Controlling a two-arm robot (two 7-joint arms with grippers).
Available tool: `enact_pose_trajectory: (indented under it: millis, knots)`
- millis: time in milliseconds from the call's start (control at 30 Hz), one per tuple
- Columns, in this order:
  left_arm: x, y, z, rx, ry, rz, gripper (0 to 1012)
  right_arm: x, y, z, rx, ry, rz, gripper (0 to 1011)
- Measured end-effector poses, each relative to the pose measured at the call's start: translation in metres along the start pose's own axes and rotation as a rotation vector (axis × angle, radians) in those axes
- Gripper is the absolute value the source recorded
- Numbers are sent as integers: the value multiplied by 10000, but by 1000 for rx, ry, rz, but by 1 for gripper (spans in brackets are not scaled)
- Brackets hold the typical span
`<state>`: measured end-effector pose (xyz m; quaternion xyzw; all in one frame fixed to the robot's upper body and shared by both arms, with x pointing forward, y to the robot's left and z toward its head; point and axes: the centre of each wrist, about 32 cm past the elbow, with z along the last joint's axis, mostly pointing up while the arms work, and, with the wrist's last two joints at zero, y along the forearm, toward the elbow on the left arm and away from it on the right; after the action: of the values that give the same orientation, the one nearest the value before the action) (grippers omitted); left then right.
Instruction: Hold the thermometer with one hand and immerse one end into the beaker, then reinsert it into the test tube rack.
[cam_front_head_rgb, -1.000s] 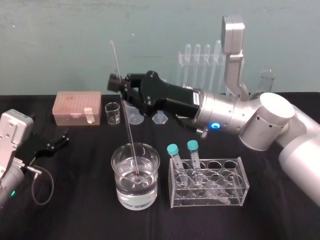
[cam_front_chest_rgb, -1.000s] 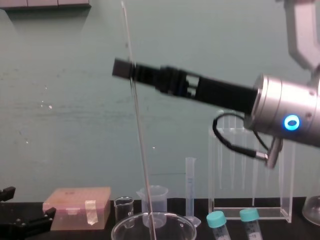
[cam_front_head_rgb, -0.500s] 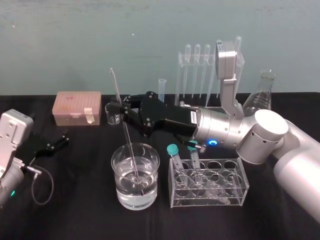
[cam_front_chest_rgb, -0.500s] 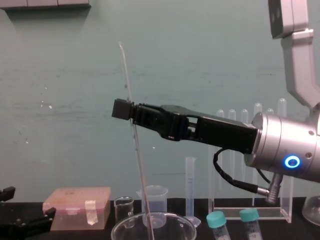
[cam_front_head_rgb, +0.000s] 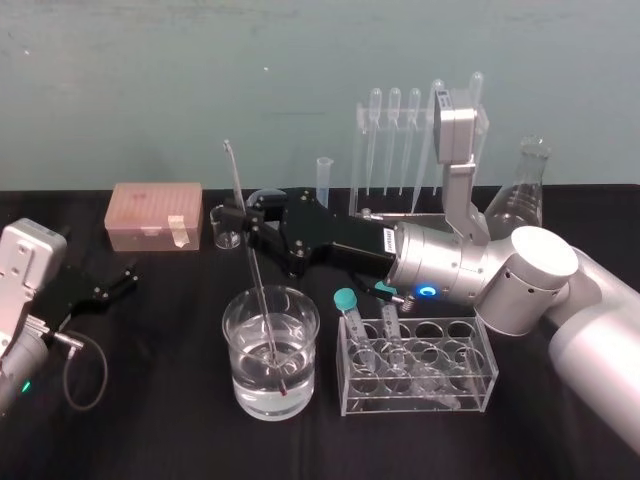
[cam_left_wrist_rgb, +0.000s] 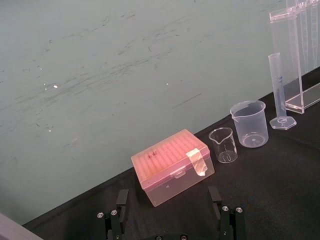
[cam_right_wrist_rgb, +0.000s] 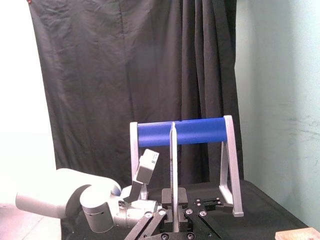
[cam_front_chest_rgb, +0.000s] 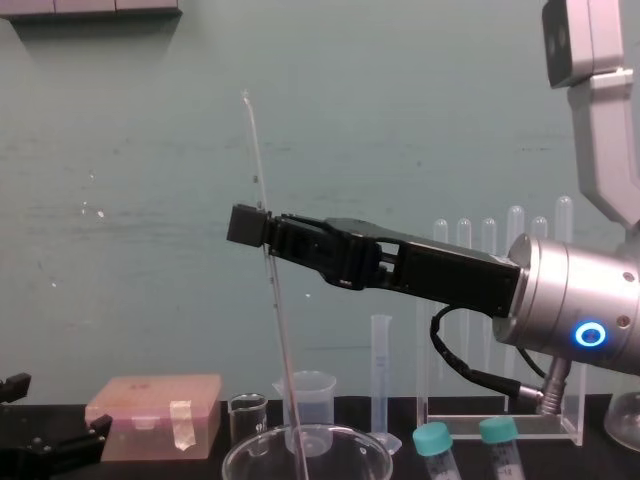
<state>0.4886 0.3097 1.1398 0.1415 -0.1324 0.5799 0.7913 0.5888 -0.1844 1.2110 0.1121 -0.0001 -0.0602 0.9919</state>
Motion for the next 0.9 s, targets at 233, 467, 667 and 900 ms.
enact_pose_trajectory:
  millis: [233,467,667,900]
  knots:
    - [0,0,0,0,0,0,1008,-5,-12,-9,6,-1,-10,56]
    - [0,0,0,0,0,0,1008,-8,-25,-14,9,0,-14,56]
    - [0,0,0,0,0,0,1008,-12,-23,-16,11,1,-14,56]
    - [0,0,0,0,0,0,1008,-23,-16,-17,13,2,-11,56]
